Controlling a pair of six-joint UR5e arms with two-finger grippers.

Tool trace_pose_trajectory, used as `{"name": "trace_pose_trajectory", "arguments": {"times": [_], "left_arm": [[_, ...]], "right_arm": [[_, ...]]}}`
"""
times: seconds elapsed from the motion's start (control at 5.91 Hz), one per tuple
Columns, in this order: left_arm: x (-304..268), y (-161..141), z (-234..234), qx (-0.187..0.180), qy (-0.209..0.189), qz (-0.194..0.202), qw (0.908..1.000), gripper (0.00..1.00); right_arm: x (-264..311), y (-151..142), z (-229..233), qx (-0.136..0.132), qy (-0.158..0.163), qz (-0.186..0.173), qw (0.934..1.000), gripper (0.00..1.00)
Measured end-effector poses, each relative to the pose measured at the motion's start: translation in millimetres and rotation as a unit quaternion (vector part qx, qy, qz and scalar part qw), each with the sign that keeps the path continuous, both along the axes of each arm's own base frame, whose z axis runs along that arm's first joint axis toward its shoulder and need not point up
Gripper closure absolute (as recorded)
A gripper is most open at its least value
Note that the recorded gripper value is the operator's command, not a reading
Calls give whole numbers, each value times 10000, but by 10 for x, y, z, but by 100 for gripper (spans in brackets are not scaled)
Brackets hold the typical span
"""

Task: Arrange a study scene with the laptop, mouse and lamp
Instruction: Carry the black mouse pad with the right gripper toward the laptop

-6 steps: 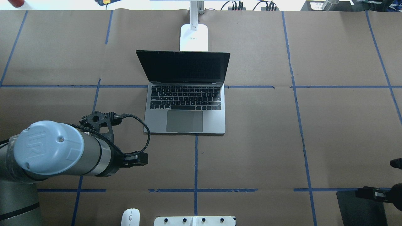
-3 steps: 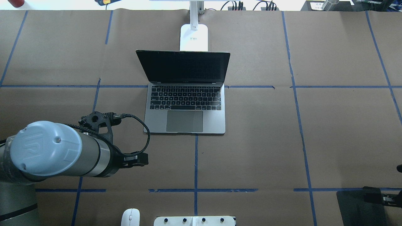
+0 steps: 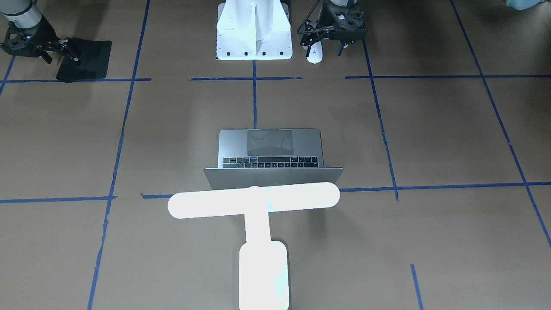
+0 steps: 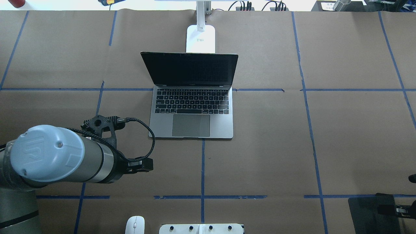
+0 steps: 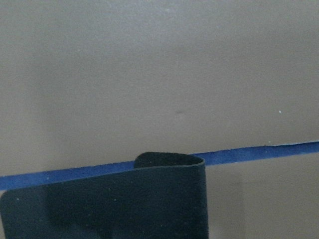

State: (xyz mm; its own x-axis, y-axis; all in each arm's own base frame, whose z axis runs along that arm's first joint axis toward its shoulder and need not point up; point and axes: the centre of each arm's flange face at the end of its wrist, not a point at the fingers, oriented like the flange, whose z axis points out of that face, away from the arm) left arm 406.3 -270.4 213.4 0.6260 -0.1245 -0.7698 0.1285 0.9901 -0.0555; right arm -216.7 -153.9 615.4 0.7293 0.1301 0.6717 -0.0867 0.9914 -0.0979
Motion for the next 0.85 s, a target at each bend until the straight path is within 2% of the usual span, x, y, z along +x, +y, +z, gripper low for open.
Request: {"name": "trace_pose_trajectory", "arguments": {"times": [0.17, 0.34, 0.85], "left_arm": [[-11, 4, -5, 2, 8, 1, 10000, 0], [-23, 8, -12, 5, 17, 1, 10000, 0], [-29, 11, -16, 3, 27, -4, 10000, 0]], "right_arm": [[-3, 14, 14, -35, 3, -27, 10000, 79], [-6, 22, 16, -62, -2, -33, 10000, 97], [4, 34, -6, -64, -24, -48, 10000, 100]]}}
